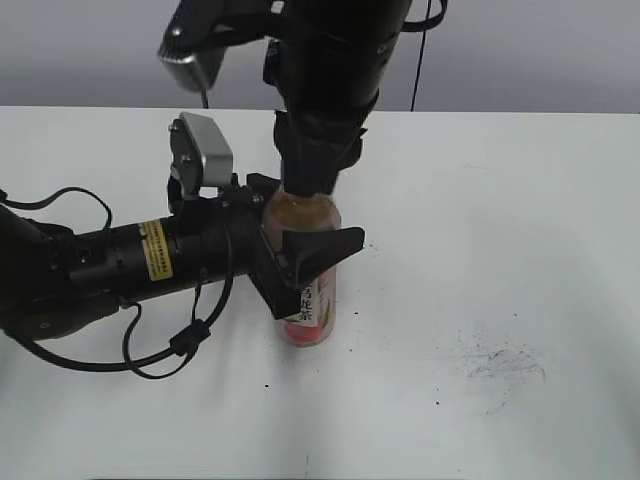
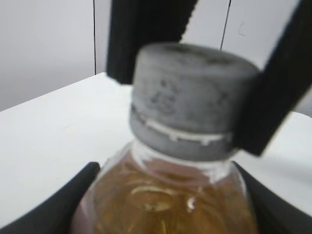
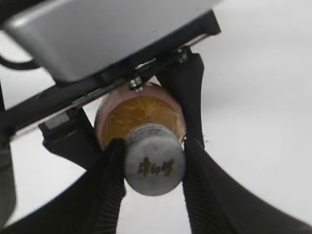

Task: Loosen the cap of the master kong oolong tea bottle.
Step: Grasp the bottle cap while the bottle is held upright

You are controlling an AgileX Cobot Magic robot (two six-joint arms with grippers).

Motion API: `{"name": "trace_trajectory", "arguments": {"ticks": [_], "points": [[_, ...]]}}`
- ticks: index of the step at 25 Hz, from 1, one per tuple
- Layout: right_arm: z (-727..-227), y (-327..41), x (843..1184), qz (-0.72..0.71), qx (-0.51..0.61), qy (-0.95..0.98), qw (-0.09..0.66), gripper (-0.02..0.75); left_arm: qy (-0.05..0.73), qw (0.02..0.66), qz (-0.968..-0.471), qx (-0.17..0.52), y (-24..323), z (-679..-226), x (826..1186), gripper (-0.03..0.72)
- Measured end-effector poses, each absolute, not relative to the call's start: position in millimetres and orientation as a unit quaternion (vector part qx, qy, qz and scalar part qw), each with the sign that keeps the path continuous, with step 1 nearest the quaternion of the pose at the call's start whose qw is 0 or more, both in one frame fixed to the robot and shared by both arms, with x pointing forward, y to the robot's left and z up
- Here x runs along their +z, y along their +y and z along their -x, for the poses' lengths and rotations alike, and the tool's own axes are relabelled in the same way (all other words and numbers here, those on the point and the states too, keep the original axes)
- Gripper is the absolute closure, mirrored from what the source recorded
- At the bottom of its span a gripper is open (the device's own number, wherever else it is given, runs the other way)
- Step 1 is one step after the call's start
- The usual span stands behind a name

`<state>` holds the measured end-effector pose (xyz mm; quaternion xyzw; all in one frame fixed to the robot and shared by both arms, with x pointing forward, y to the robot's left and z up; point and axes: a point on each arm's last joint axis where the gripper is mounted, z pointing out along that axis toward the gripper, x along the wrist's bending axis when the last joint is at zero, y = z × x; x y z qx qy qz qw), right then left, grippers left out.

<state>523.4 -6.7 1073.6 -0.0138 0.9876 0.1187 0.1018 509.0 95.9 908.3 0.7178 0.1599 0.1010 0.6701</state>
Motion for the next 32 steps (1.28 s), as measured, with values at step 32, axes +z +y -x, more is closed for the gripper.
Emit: {"name": "trace_trajectory", "arguments": {"ticks": [32], "points": [[-518.0, -2.0, 1074.3, 0.522, 0.099, 0.837, 0.134, 0.282, 0.162, 0.671, -0.717, 0.102, 96.0, -509.4, 908.5, 0.241]]}}
